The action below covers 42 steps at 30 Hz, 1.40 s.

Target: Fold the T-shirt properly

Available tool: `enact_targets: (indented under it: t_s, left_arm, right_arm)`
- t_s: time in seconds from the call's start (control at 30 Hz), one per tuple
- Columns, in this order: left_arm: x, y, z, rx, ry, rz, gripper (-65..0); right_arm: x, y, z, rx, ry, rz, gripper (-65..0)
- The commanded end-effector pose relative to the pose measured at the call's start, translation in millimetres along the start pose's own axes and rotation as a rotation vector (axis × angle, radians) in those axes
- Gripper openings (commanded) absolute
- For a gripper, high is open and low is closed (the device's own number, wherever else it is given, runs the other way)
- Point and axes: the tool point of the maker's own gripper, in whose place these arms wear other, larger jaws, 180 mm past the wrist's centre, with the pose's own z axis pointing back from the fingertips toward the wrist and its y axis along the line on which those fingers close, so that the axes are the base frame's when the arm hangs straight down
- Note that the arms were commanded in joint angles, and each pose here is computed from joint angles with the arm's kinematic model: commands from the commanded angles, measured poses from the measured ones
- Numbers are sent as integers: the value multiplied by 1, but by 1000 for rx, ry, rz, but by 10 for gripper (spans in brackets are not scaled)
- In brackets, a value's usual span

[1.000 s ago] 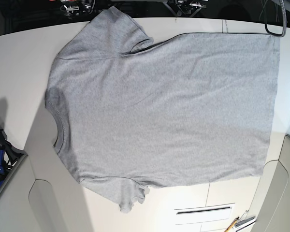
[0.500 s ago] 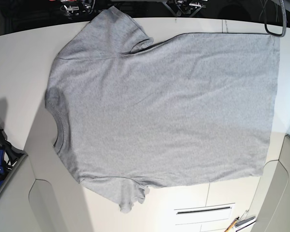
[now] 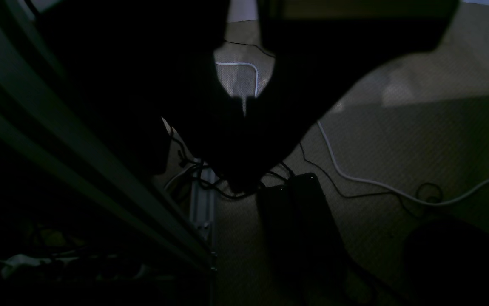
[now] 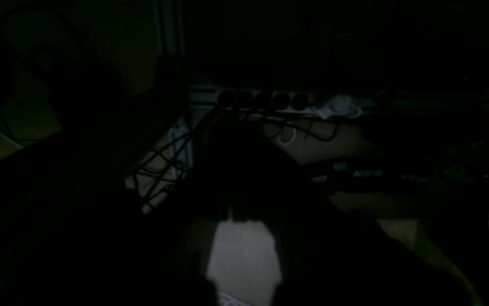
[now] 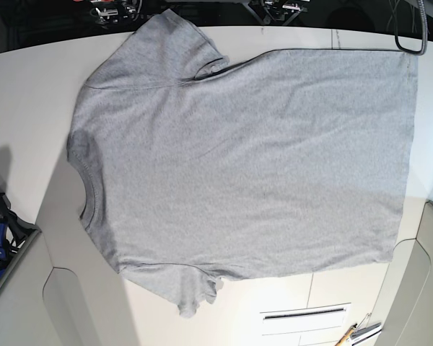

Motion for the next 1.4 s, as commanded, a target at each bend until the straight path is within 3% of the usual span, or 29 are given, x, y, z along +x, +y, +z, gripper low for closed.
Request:
enact_targets:
  t_s: [0.0, 0.27, 0.47, 0.63, 0.87, 1.03, 1.07, 1.23, 1.37]
  left_arm:
    - [4, -4, 0, -10, -15, -5, -650]
    - [-26, 4, 8, -39, -24, -7, -650]
    - [-68, 38, 29, -19, -35, -8, -650]
    - [-106, 65, 63, -51, -47, 10, -650]
    - [-133, 96, 138, -182, -50, 11, -650]
    - [-112, 111, 206, -327, -89, 74, -650]
    - [-104, 122, 219, -315, -100, 110, -650]
    - [-41, 169, 285, -294, -247, 328, -650]
    - [13, 185, 324, -336, -382, 373, -650]
  right_arm:
    - [6, -8, 1, -16, -26, 8, -650]
    - [-28, -26, 12, -38, -9, 25, -650]
    - [-60, -49, 33, -58, -14, 49, -650]
    - [-75, -63, 63, -23, -61, -3, -650]
    - [-90, -73, 132, 28, -85, 68, -650]
    - [-57, -58, 203, 102, -211, 163, -650]
    - [-46, -55, 217, 110, -245, 170, -650]
    - [41, -47, 287, 175, -462, 104, -650]
    - [104, -60, 323, 230, -615, 7, -650]
